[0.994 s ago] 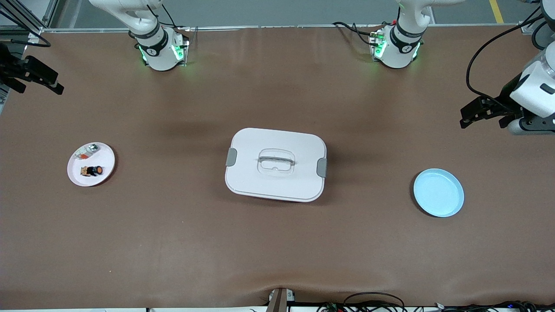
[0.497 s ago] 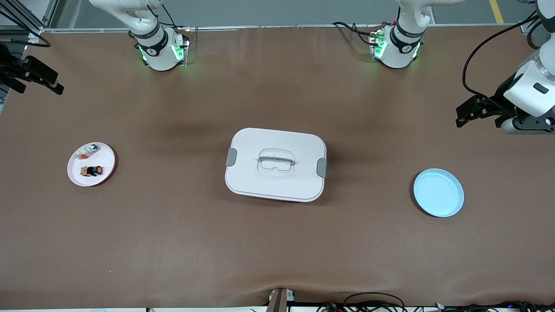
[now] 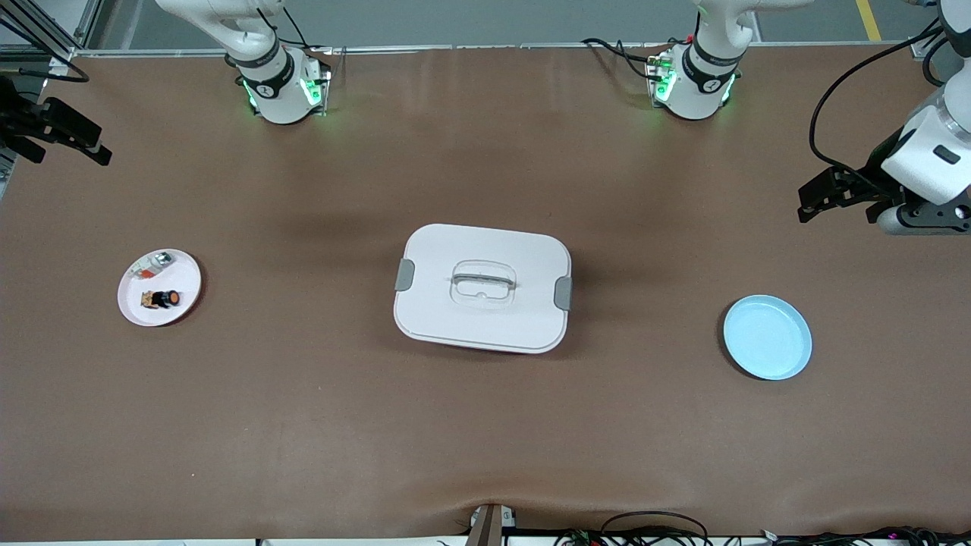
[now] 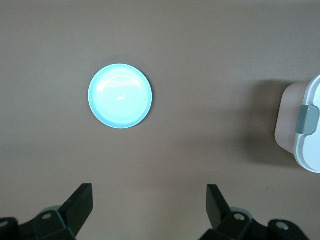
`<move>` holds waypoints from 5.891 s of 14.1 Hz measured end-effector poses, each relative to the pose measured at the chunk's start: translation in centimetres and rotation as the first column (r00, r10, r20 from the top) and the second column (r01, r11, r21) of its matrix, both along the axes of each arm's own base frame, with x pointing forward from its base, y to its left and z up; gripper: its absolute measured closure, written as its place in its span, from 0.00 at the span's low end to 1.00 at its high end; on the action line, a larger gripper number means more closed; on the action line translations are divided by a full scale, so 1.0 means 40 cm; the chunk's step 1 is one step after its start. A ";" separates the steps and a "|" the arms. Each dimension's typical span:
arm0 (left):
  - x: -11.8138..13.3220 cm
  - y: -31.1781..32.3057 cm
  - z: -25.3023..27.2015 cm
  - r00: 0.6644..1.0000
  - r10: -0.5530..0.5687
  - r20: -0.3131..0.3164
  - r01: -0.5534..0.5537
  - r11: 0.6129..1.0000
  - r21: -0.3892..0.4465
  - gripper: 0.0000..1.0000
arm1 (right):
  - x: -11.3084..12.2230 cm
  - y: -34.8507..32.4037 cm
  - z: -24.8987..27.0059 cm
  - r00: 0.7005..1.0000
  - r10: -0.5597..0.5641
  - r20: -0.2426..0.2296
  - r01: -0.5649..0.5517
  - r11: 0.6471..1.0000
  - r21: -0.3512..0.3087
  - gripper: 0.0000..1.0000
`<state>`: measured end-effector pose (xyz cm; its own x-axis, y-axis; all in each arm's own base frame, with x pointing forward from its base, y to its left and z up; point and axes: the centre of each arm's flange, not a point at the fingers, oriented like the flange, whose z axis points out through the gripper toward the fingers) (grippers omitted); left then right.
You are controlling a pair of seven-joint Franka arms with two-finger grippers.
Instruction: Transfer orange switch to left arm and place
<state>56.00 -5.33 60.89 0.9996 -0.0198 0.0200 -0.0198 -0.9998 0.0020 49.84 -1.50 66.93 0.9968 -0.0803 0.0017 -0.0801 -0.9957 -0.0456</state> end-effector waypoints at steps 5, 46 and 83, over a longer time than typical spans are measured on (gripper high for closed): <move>0.000 0.005 0.000 1.000 0.003 0.000 -0.003 1.000 0.000 0.00 | 0.000 0.001 0.000 1.000 0.001 0.000 -0.001 1.000 0.000 0.00; 0.001 0.008 0.007 1.000 0.006 0.006 -0.006 1.000 -0.001 0.00 | -0.001 0.029 0.016 0.999 0.039 0.014 -0.038 0.999 -0.014 0.00; 0.001 0.002 0.010 1.000 0.001 0.008 -0.001 1.000 -0.001 0.00 | 0.008 -0.017 0.005 0.994 0.111 0.016 -0.110 0.993 -0.051 0.00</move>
